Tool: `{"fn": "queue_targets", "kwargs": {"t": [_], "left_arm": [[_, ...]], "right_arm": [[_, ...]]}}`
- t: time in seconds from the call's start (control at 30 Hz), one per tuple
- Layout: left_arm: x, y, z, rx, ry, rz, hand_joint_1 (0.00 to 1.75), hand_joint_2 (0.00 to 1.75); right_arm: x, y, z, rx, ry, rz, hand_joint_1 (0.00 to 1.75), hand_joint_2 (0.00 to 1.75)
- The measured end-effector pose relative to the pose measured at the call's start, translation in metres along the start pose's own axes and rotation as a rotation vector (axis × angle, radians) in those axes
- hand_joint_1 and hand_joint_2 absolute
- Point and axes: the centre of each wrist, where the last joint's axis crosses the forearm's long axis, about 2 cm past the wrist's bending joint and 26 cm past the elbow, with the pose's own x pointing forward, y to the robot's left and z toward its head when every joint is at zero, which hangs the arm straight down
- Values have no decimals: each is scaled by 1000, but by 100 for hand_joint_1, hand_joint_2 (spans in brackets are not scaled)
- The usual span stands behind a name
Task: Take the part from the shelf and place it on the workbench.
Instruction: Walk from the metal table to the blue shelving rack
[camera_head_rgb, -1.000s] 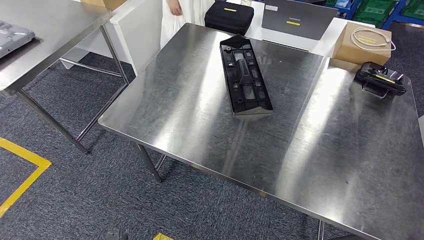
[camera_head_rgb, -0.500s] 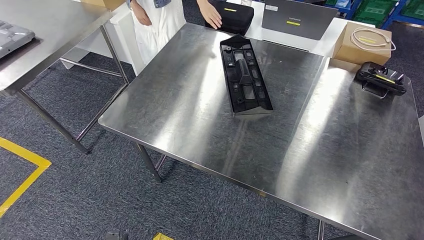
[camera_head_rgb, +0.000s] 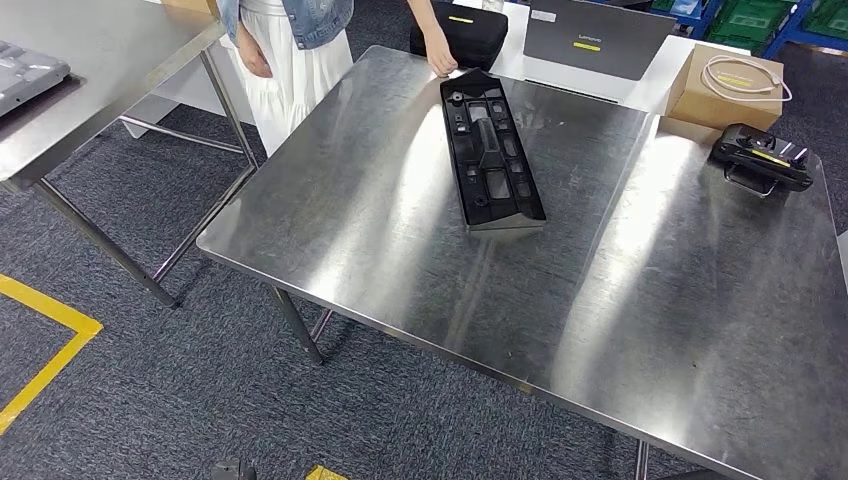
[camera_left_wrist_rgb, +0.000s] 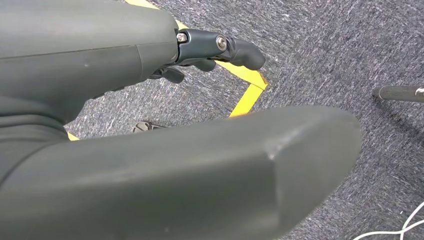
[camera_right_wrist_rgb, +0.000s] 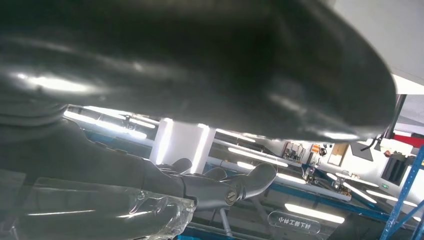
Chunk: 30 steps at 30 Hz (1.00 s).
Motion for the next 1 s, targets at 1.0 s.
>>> {"fn": "queue_targets", "kwargs": {"t": [1.0], "left_arm": [[0,-1,0,-1,-3,3,0,0]], "right_arm": [[1,0,0,7,3,13,0,0]]}}
